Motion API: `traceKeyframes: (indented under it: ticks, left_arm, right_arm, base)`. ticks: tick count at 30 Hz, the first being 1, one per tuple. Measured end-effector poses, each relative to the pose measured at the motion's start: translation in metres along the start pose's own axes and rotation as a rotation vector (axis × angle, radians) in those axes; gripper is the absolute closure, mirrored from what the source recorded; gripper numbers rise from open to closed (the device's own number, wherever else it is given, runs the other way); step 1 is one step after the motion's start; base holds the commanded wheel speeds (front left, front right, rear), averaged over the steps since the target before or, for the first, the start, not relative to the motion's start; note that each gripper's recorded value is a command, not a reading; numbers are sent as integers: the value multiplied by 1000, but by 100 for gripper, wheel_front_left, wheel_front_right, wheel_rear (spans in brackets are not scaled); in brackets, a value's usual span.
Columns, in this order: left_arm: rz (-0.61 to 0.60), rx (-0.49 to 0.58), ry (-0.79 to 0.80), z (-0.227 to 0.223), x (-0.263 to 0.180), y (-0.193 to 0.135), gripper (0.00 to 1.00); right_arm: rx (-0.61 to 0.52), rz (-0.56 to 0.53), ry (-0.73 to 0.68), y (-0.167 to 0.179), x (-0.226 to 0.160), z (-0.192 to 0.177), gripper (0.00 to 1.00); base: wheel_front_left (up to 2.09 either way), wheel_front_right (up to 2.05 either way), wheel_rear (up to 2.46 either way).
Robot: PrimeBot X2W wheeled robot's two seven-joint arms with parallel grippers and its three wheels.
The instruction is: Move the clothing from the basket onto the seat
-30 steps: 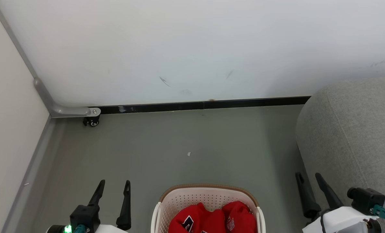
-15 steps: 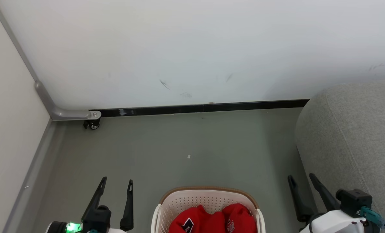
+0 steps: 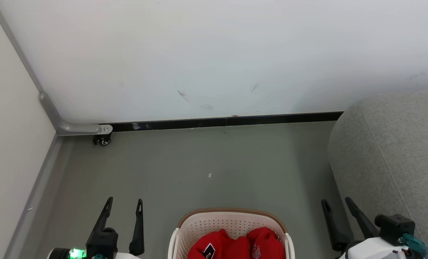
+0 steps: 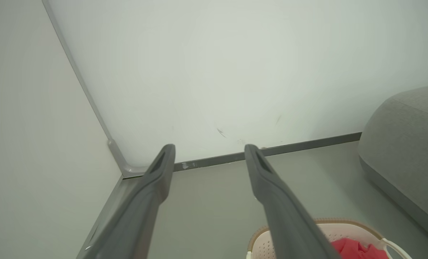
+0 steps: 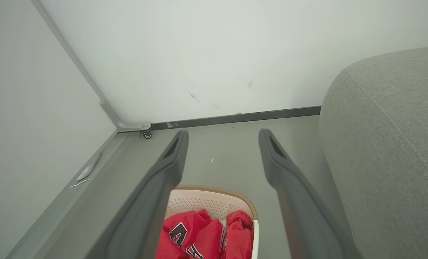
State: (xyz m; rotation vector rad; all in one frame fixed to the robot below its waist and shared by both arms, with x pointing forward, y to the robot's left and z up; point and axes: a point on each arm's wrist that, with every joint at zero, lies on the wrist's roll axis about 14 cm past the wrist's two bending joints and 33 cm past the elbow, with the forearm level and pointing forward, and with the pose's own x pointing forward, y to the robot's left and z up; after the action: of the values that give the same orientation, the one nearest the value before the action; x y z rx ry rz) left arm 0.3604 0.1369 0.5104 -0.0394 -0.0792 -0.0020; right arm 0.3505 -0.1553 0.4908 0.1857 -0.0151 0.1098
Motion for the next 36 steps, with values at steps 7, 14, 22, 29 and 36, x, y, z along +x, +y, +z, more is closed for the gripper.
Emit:
traceKeyframes:
  ticks: [7,14,22,29,36]
  left_arm:
    - [0,-2,3,-1,0,0,0]
    - [4,-7,7,-2,0,1,0]
    - [10,-6,9,-3,1,2,0]
    - [9,-6,20,-6,1,1,0]
    - [-49,32,56,-19,4,-7,0]
  right_arm:
    - [2,-1,0,0,0,0,0]
    - [7,-2,0,0,0,0,0]
    - [9,-2,2,0,1,-1,0]
    - [16,-2,3,0,2,-1,0]
    - [17,-8,-2,-2,3,-1,0]
  base:
    - [0,0,0]
    - [0,0,0]
    - [0,0,0]
    - [0,0,0]
    - [0,0,0]
